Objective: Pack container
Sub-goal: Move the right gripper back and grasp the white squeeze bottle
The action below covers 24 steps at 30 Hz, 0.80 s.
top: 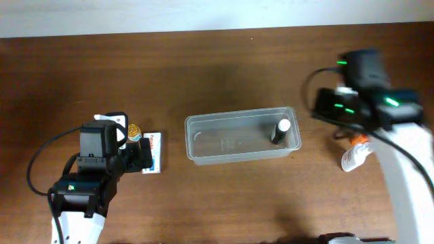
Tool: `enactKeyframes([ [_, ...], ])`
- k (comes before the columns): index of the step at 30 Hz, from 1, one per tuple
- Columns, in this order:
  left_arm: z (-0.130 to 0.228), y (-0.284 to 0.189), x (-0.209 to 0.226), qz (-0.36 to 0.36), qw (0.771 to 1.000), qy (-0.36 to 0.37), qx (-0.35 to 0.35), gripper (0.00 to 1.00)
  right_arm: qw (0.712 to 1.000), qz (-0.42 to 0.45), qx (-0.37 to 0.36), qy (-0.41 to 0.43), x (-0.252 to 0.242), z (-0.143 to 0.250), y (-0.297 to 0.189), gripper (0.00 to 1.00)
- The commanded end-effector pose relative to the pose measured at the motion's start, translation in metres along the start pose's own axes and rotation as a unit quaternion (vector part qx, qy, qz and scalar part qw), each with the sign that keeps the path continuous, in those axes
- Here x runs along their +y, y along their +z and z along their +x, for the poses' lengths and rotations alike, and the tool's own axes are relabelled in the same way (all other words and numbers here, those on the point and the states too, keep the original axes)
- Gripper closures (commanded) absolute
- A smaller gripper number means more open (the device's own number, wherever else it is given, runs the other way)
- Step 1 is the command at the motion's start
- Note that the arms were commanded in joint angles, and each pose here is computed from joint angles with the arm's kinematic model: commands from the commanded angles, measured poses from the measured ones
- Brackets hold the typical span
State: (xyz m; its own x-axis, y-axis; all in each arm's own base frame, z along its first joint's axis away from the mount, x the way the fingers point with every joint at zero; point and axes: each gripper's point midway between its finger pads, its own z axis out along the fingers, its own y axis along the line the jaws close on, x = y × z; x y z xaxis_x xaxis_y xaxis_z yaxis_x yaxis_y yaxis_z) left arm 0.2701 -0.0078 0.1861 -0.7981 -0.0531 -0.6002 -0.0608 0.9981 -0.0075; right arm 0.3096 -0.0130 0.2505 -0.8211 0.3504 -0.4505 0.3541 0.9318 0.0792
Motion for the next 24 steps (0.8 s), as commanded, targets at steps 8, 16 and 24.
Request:
enactKeyframes([
  [8,-0.007,-0.004,-0.002,0.006,1.0,0.004,-0.008,0.0,0.976,0.085,0.121,0.163,-0.134,0.045,0.03,0.23],
  [16,-0.007,-0.004,-0.002,0.006,1.0,0.004,-0.008,0.0,0.961,0.062,0.216,0.159,-0.135,0.07,0.092,0.23],
  [24,-0.007,-0.004,-0.002,0.006,1.0,0.004,-0.008,0.0,0.956,0.058,0.238,0.161,-0.135,0.072,0.11,0.54],
])
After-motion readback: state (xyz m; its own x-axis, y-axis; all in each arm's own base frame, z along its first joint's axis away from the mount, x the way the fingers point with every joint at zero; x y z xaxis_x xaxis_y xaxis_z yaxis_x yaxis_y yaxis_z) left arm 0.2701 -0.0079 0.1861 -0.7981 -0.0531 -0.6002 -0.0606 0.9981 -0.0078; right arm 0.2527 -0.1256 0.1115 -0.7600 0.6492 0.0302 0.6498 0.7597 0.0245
